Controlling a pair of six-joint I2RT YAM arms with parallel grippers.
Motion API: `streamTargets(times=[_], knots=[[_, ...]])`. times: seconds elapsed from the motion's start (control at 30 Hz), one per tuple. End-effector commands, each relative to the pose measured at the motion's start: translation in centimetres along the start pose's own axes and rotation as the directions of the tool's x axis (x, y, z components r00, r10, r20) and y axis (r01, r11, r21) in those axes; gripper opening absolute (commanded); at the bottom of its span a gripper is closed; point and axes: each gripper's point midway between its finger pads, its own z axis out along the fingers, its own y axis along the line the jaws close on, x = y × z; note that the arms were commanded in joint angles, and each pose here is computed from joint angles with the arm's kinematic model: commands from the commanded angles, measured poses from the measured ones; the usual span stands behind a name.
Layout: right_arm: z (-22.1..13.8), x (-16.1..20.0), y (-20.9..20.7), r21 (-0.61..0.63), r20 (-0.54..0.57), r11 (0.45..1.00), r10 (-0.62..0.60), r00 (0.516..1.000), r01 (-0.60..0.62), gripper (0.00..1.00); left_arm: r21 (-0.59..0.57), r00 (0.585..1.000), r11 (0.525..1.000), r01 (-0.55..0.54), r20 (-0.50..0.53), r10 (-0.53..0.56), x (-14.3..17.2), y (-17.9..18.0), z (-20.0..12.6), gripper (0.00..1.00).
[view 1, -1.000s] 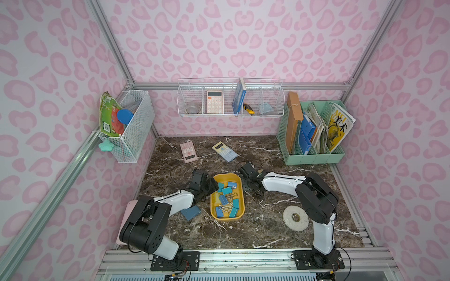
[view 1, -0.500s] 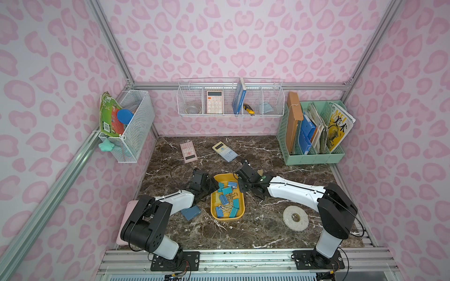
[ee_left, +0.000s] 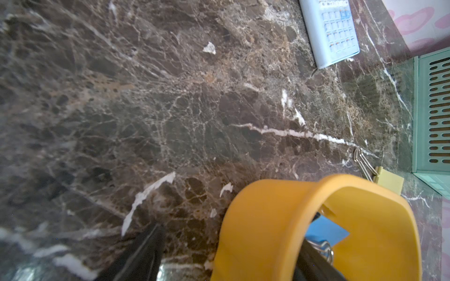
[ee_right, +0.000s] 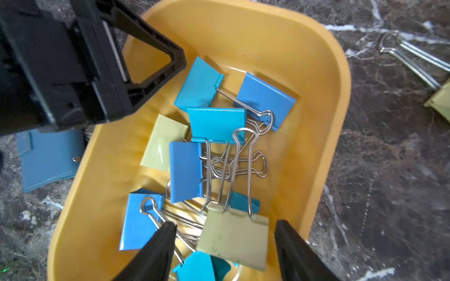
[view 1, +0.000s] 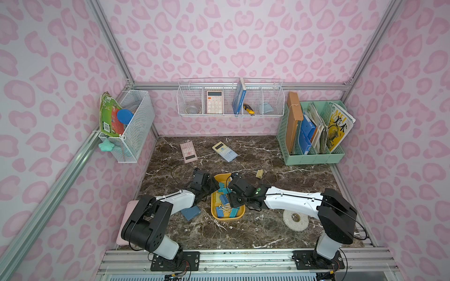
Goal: Put the binder clips in the storage box
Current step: Place the binder clip in the storage box, then pick up the binder clip at the center of the board.
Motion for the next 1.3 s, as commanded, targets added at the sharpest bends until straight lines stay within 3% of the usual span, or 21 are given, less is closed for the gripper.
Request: streamTargets(times=[0.0,0.1,0.2,0.4,0.63,0.87,1.27], knots=[[-1.7,-3.3,-1.1,-0.032,0.104,0.999,-0.031,0.994,0.035,0.73,-0.312,0.918,0.949,-0.032,-0.384,-0.095,10.1,8.3,-2.2,0.78],[-3.9,-5.7,-3.2,-0.079,0.182,0.986,-0.129,0.975,0.145,0.76,-0.305,0.919,0.952,-0.036,-0.385,-0.089,10.0,8.1,-2.2,0.78],[-4.8,-6.7,-8.0,-0.002,0.232,0.966,-0.252,0.94,0.259,0.76,-0.29,0.919,0.956,-0.038,-0.386,-0.08,9.9,7.8,-2.2,0.78],[-5.0,-7.0,-13.7,0.006,0.143,0.912,-0.407,0.902,0.411,0.76,-0.261,0.917,0.965,-0.039,-0.393,-0.07,9.8,7.1,-1.8,0.78],[-4.1,-6.9,-15.7,-0.056,0.121,0.847,-0.52,0.846,0.529,0.77,-0.243,0.907,0.969,-0.051,-0.416,-0.056,9.8,6.6,-1.1,0.78],[-0.9,-5.5,-19.1,-0.05,0.027,0.844,-0.534,0.845,0.534,0.77,-0.244,0.905,0.968,-0.059,-0.422,-0.051,9.9,6.7,-0.9,0.79],[3.2,-4.2,-21.0,-0.072,-0.052,0.858,-0.512,0.857,0.509,0.78,-0.238,0.899,0.969,-0.063,-0.435,-0.049,10.1,6.6,-0.6,0.78]])
